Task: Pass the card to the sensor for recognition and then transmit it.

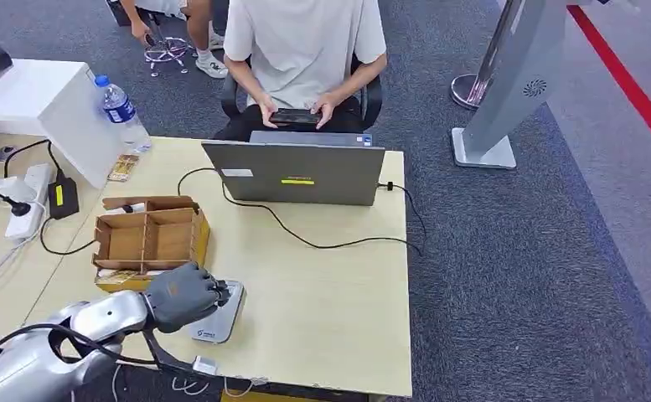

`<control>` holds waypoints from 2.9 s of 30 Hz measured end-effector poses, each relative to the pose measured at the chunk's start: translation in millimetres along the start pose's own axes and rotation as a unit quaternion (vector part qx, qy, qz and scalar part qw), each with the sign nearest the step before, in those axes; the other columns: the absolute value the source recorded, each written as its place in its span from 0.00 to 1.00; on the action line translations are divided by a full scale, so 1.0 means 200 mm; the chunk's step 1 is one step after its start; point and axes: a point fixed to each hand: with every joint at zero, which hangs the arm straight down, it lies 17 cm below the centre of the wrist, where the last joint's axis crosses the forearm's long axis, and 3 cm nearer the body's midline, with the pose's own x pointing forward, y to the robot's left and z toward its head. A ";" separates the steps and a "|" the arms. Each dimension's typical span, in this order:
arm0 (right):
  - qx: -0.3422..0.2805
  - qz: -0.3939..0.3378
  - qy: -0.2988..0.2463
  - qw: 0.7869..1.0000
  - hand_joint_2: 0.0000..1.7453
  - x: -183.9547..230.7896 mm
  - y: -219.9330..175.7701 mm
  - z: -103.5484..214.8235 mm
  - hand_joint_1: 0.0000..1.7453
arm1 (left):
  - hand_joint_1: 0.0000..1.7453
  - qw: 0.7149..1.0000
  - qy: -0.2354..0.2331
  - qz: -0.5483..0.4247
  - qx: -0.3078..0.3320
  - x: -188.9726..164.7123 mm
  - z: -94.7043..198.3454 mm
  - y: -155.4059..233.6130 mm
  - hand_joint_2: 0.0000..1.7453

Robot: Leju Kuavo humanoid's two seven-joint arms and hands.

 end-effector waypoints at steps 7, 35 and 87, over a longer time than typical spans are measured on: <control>0.001 0.005 -0.001 1.000 1.00 0.00 0.00 0.00 0.00 | 1.00 1.000 -0.011 0.015 -0.018 0.04 -0.03 -0.04 1.00; -0.002 0.011 -0.002 1.000 1.00 0.00 -0.01 0.00 0.00 | 1.00 0.975 -0.031 -0.013 0.219 0.19 -0.15 0.51 1.00; 0.009 0.061 -0.019 0.998 1.00 0.11 0.06 0.01 0.00 | 0.00 0.885 0.249 0.047 0.390 -1.00 -0.10 1.29 1.00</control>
